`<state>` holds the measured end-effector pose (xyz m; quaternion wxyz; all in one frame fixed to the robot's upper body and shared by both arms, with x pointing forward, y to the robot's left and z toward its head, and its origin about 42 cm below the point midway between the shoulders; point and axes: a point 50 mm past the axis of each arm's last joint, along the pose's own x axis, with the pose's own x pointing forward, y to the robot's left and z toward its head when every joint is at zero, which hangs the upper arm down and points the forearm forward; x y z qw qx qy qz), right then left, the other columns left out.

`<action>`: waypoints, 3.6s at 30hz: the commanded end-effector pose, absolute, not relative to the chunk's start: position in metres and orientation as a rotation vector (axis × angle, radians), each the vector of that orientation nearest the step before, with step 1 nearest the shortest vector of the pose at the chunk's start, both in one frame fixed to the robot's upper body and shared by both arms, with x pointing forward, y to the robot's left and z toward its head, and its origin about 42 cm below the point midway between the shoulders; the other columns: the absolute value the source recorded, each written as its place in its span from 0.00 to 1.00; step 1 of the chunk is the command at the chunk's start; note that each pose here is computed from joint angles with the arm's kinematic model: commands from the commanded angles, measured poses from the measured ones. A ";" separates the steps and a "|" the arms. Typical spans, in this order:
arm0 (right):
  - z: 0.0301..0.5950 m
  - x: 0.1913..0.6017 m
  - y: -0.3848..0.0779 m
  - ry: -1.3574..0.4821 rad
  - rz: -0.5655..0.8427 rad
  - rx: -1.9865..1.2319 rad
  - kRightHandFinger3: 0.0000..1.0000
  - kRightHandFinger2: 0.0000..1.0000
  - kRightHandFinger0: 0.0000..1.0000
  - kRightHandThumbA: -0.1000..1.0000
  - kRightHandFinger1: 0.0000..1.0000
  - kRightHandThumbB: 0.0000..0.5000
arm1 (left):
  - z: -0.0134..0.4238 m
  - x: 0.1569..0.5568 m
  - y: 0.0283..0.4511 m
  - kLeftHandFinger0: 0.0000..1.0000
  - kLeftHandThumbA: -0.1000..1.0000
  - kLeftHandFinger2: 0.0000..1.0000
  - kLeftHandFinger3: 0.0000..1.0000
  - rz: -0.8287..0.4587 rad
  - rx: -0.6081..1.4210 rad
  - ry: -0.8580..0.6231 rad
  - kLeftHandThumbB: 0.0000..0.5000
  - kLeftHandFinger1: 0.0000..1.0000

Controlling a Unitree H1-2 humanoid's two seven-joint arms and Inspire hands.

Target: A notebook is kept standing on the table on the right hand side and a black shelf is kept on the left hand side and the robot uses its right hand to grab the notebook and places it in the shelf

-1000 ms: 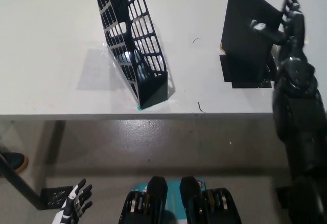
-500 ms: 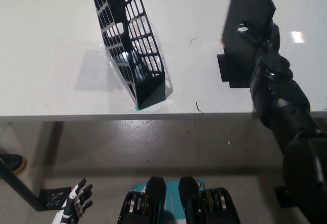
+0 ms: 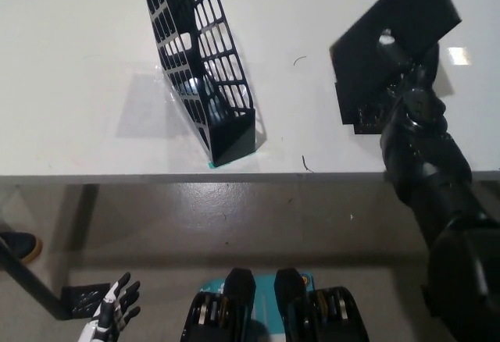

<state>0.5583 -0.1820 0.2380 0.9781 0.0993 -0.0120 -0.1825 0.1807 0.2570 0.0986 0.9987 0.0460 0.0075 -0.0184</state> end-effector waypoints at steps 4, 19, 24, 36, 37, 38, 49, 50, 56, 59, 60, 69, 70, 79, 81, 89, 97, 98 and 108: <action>0.410 0.513 -0.138 -0.685 -0.280 0.110 0.58 0.41 0.00 0.00 0.00 0.25 | 0.104 0.180 0.258 1.00 1.00 1.00 1.00 -0.073 0.106 -0.025 0.83 1.00; 0.501 0.404 -0.063 -1.047 -0.123 0.081 0.67 0.55 0.00 0.00 0.07 0.27 | 0.102 0.181 0.257 1.00 1.00 1.00 1.00 -0.101 0.108 -0.022 0.83 1.00; 0.522 0.386 -0.039 -1.142 -0.099 0.016 0.71 0.64 0.00 0.00 0.16 0.25 | 0.105 0.181 0.258 1.00 1.00 1.00 1.00 -0.097 0.127 -0.025 0.82 1.00; 0.568 0.354 -0.005 -1.213 -0.016 0.049 0.65 0.57 0.00 0.00 0.09 0.30 | 0.103 0.182 0.260 1.00 1.00 1.00 1.00 -0.094 0.140 -0.029 0.82 1.00; 0.570 0.352 -0.002 -1.223 -0.006 0.053 0.65 0.57 0.00 0.00 0.09 0.31 | 0.102 0.182 0.259 1.00 1.00 1.00 1.00 -0.095 0.140 -0.029 0.82 1.00; 0.571 0.349 0.001 -1.224 0.004 0.057 0.64 0.57 0.00 0.00 0.09 0.32 | 0.102 0.182 0.259 1.00 1.00 1.00 1.00 -0.092 0.140 -0.028 0.82 1.00; 0.550 0.366 0.036 -1.131 0.054 0.000 0.64 0.55 0.00 0.00 0.06 0.30 | 0.103 0.181 0.258 1.00 1.00 1.00 1.00 -0.103 0.135 -0.027 0.81 1.00; 0.544 0.373 0.039 -1.104 0.052 -0.025 0.65 0.55 0.00 0.00 0.06 0.30 | 0.102 0.180 0.257 1.00 1.00 1.00 1.00 -0.105 0.136 -0.026 0.81 1.00; 0.519 0.400 0.041 -1.016 0.055 -0.071 0.66 0.55 0.00 0.00 0.04 0.27 | 0.101 0.179 0.256 1.00 1.00 1.00 1.00 -0.120 0.127 -0.017 0.80 1.00; 0.502 0.417 0.041 -0.981 0.050 -0.104 0.71 0.57 0.00 0.00 0.05 0.26 | 0.101 0.178 0.256 1.00 1.00 1.00 1.00 -0.118 0.124 -0.009 0.87 1.00; 0.499 0.421 0.040 -0.976 0.047 -0.113 0.71 0.57 0.00 0.00 0.05 0.26 | 0.101 0.178 0.256 1.00 1.00 1.00 1.00 -0.118 0.126 -0.009 0.87 1.00; 0.467 0.448 0.025 -0.918 0.004 -0.172 0.68 0.54 0.00 0.00 0.02 0.22 | 0.099 0.177 0.254 1.00 1.00 1.00 1.00 -0.115 0.143 -0.010 0.88 1.00; 0.463 0.450 0.022 -0.918 0.000 -0.182 0.69 0.55 0.00 0.00 0.04 0.21 | 0.099 0.178 0.253 1.00 1.00 1.00 1.00 -0.118 0.144 -0.011 0.89 1.00; 0.446 0.448 0.013 -0.886 -0.006 -0.201 0.72 0.60 0.00 0.00 0.09 0.23 | 0.094 0.177 0.251 1.00 1.00 1.00 1.00 -0.120 0.151 -0.002 0.88 1.00; 0.441 0.447 0.013 -0.882 -0.005 -0.206 0.73 0.60 0.00 0.00 0.09 0.24 | 0.093 0.176 0.250 1.00 1.00 1.00 1.00 -0.124 0.153 -0.005 0.88 1.00; 0.414 0.449 0.014 -0.797 0.019 -0.184 0.74 0.61 0.00 0.00 0.10 0.25 | 0.096 0.176 0.249 1.00 1.00 1.00 1.00 -0.135 0.161 -0.010 0.84 1.00; 0.384 0.458 0.019 -0.721 0.019 -0.192 0.72 0.61 0.00 0.00 0.12 0.24 | 0.096 0.177 0.250 1.00 1.00 1.00 1.00 -0.145 0.164 -0.014 0.87 1.00; 0.382 0.458 0.019 -0.713 0.019 -0.188 0.73 0.62 0.00 0.00 0.12 0.25 | 0.096 0.177 0.250 1.00 1.00 1.00 1.00 -0.146 0.161 -0.015 0.85 1.00; 0.353 0.468 0.023 -0.673 0.021 -0.194 0.71 0.64 0.00 0.00 0.15 0.26 | 0.096 0.176 0.249 1.00 1.00 1.00 1.00 -0.136 0.146 -0.016 0.84 1.00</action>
